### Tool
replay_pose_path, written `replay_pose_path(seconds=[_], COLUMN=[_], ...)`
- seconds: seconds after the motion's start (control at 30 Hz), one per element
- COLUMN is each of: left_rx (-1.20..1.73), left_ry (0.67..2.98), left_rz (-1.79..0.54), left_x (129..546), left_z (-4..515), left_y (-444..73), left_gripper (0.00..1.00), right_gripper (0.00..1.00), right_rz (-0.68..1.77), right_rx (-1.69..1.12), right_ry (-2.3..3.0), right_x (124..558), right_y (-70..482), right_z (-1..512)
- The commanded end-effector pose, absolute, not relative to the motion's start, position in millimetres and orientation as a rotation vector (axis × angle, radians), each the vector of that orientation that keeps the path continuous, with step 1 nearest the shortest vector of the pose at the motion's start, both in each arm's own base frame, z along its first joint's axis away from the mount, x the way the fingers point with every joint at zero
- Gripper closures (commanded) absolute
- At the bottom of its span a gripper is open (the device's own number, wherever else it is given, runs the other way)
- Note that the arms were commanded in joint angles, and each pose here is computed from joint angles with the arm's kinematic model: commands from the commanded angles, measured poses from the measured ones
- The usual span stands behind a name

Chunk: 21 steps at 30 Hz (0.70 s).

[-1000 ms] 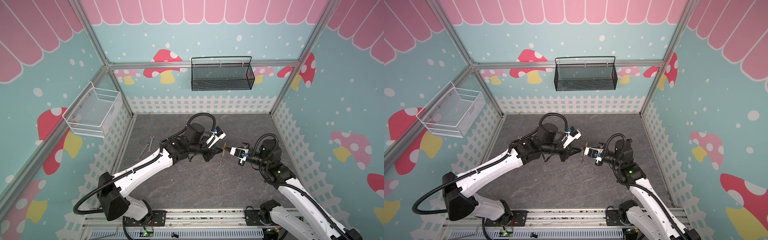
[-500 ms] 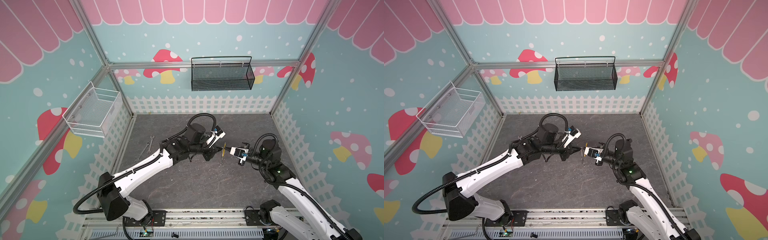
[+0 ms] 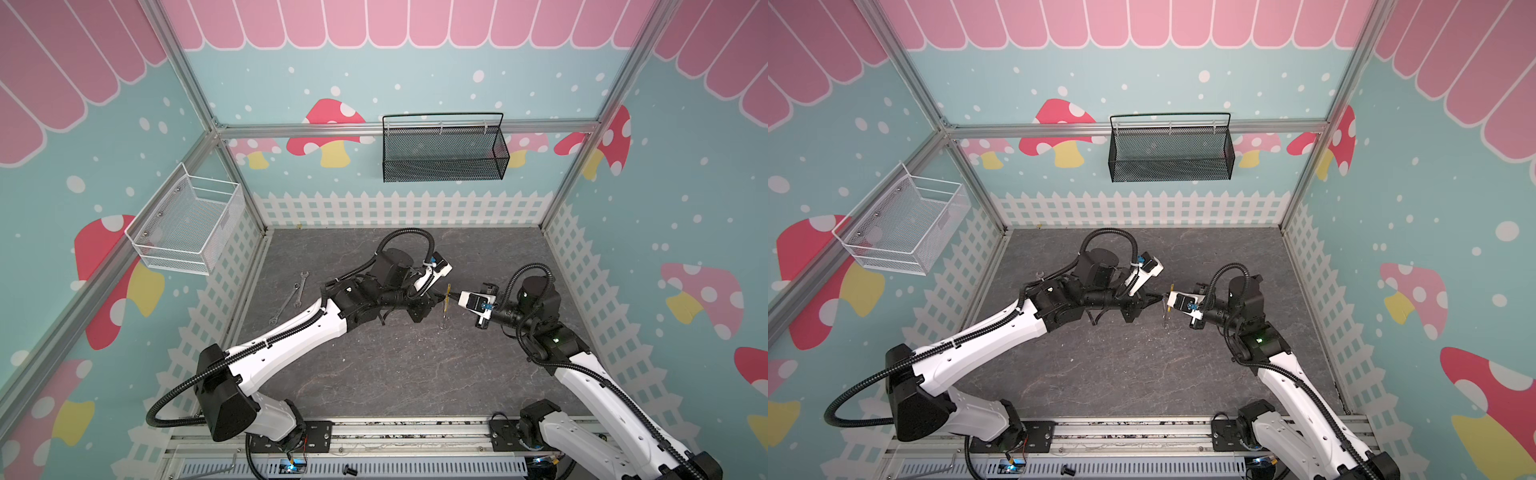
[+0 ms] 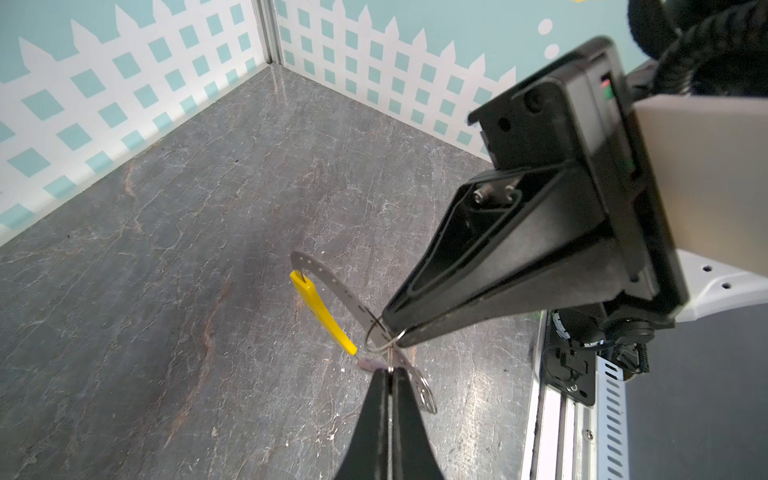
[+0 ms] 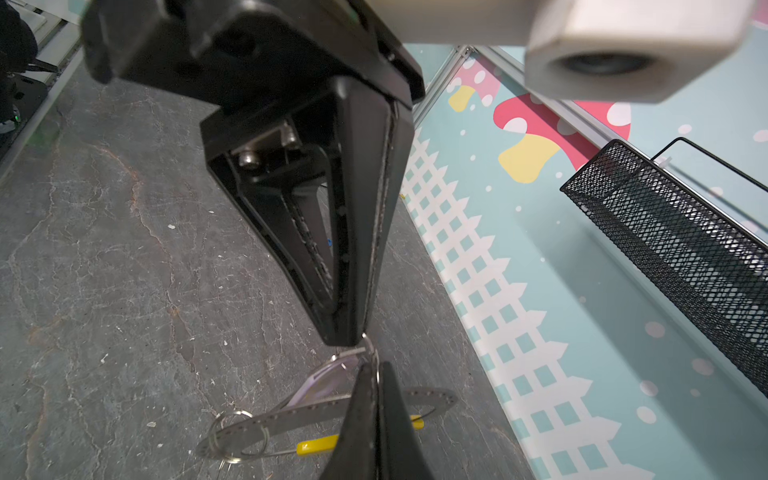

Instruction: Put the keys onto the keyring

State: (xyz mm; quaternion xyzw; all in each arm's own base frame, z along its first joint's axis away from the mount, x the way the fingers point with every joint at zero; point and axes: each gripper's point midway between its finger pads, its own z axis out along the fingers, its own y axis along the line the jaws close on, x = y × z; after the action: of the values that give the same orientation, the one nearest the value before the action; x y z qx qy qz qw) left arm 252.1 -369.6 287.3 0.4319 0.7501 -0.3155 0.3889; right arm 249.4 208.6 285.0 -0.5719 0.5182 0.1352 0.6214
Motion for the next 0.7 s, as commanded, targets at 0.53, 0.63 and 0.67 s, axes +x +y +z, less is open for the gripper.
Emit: replay_pose_path(seconds=[0.53, 0.63, 0.67], left_rx=[1.042, 1.044, 1.037], left_ry=[1.902, 1.884, 1.875], left_rz=[-0.736, -0.757, -0.759], left_x=[263.7, 260.4, 260.4], left_z=[300.3, 303.6, 306.1], left_y=[-371.6, -371.7, -371.2], left_gripper=[1.00, 1.00, 1.00], right_gripper=[1.00, 1.00, 1.00], right_rz=[0.294, 0.295, 0.302], right_rx=[-1.294, -1.271, -1.269], right_ry=[1.204, 1.251, 1.260], right_x=[254.4, 260.7, 261.3], right_y=[207.2, 205.1, 205.5], right_z=[293.0, 290.5, 290.0])
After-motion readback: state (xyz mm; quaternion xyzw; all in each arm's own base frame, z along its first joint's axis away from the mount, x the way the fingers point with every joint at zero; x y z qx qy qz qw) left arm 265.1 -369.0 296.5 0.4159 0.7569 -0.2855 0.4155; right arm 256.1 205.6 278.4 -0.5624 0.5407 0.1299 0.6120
